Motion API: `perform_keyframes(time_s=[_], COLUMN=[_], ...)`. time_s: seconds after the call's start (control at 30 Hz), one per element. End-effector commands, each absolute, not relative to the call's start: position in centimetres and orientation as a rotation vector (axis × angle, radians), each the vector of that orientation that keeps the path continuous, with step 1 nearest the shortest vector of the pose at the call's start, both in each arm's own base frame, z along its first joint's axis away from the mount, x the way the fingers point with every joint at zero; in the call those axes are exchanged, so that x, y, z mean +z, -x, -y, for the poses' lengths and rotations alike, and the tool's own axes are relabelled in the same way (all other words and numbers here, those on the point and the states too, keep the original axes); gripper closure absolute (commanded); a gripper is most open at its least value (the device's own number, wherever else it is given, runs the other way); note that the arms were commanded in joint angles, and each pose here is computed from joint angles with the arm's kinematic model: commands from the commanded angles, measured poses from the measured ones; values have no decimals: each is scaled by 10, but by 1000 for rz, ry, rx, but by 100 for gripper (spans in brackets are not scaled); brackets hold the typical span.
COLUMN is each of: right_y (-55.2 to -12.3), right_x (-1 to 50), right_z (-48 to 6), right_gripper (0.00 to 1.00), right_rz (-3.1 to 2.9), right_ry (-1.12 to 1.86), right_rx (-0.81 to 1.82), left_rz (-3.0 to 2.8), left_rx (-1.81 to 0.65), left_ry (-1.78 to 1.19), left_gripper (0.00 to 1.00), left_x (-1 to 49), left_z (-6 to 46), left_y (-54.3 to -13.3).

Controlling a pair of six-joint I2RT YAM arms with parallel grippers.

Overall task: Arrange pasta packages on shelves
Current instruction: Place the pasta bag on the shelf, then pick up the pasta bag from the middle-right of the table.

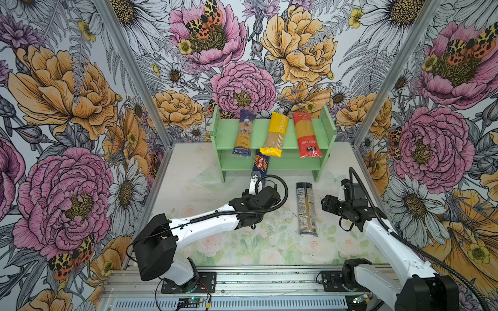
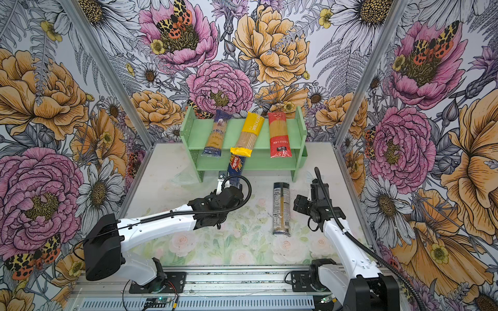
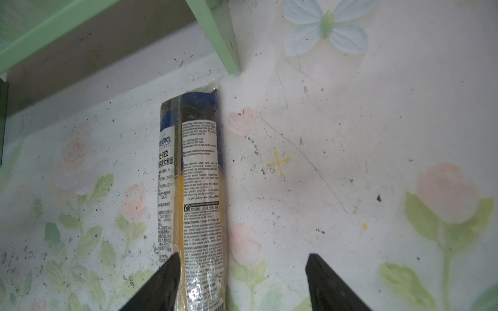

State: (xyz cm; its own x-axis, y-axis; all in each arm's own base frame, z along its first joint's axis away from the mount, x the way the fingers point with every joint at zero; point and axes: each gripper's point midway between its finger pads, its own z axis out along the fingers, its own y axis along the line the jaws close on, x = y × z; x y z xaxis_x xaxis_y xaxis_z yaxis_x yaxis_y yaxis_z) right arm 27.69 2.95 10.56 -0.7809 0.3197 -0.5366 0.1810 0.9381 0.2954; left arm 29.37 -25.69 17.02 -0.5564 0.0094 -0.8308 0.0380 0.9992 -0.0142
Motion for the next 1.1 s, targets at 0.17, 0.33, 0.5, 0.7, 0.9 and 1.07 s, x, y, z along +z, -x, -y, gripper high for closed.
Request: perform_keyframes(time_s=[0.17, 0.33, 0.5, 0.7, 0.9, 1.07], right_y=[-279, -276, -273, -264, -256, -252], right_x=[102, 90, 86, 70, 60, 56], right_z=[-38, -48, -62, -80, -88, -98], right_gripper=[20, 14, 13, 6, 4, 3], right_rz=[-2492, -2539, -2566, -2627, -2651, -2663], right_ry=[-380, -378, -333, -292, -267, -219], right_rx=[380, 388, 365, 331, 257, 221], left_rz=[-2164, -2178, -2186, -2187, -2180, -2179], left_rx=[-68, -76, -67, -59, -67, -69], left_ry=[66, 89, 94, 93, 118, 126], left_gripper=[46, 40, 36, 25, 1, 1], left_x=[159, 149, 141, 137, 134, 131], left_z=[240, 229, 221, 209, 195, 187], left_y=[-265, -255, -251, -245, -240, -236])
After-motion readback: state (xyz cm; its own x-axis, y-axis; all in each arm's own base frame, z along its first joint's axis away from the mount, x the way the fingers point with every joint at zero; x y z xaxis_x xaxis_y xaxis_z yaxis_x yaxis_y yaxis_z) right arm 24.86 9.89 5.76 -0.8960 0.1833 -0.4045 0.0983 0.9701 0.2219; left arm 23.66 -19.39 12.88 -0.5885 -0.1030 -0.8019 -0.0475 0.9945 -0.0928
